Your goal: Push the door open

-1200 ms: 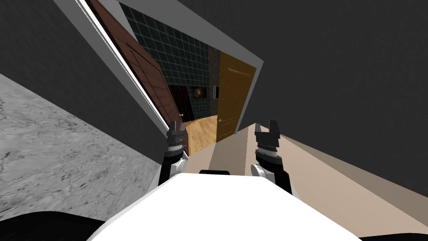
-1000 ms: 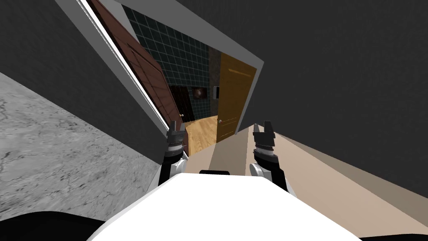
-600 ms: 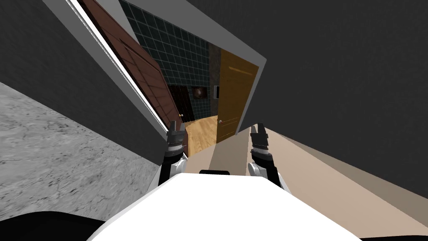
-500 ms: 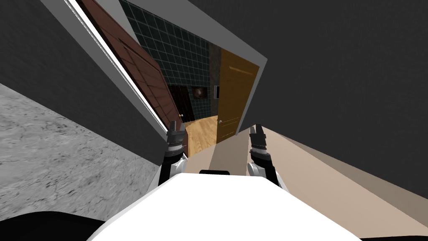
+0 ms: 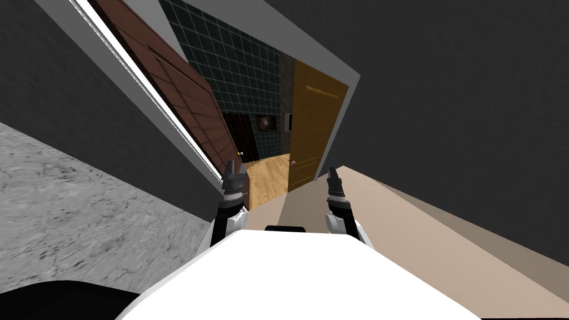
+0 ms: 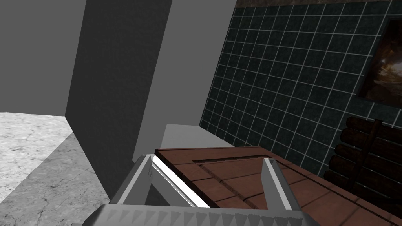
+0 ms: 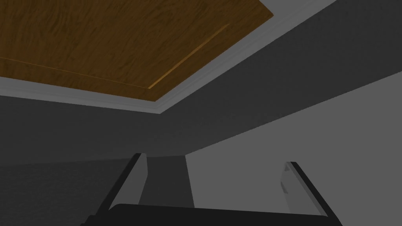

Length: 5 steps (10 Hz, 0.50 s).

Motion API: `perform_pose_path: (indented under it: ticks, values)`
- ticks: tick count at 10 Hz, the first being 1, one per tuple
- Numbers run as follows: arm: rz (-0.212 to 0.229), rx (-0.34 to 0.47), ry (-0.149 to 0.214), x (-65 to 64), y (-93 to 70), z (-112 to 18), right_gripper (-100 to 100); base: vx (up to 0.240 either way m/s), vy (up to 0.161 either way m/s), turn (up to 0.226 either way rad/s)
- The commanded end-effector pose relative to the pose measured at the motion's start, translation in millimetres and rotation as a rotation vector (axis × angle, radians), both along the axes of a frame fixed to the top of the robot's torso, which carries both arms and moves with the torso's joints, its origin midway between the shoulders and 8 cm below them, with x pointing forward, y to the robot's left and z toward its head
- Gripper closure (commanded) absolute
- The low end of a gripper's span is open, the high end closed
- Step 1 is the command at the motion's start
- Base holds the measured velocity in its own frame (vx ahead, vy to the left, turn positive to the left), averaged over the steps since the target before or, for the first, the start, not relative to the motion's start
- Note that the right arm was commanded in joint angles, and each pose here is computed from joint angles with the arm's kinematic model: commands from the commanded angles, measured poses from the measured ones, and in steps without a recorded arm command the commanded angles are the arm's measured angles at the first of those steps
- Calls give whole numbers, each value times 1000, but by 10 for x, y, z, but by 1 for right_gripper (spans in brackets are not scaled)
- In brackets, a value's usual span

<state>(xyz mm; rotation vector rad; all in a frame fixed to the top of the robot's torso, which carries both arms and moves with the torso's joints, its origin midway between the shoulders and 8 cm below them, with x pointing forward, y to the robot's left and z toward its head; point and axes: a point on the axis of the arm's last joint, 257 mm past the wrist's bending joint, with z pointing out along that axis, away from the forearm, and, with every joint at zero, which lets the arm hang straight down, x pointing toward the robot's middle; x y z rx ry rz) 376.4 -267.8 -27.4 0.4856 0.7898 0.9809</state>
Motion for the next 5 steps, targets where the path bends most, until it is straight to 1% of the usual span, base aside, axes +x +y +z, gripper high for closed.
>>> perform_pose_path:
  ticks: [1, 2, 3, 4, 5]
  values:
    - [-14, -34, 28, 78, 19, -159, -100, 49, -20, 25]
    - [-14, -34, 29, 78, 19, -161, -100, 36, -14, 15]
    - [-25, -64, 43, 136, 39, -253, -100, 50, -11, 29]
    - [-25, -63, 47, 142, 37, -274, -100, 43, -11, 14]
    - [-36, -95, 67, 208, 57, -393, -100, 51, -19, 19]
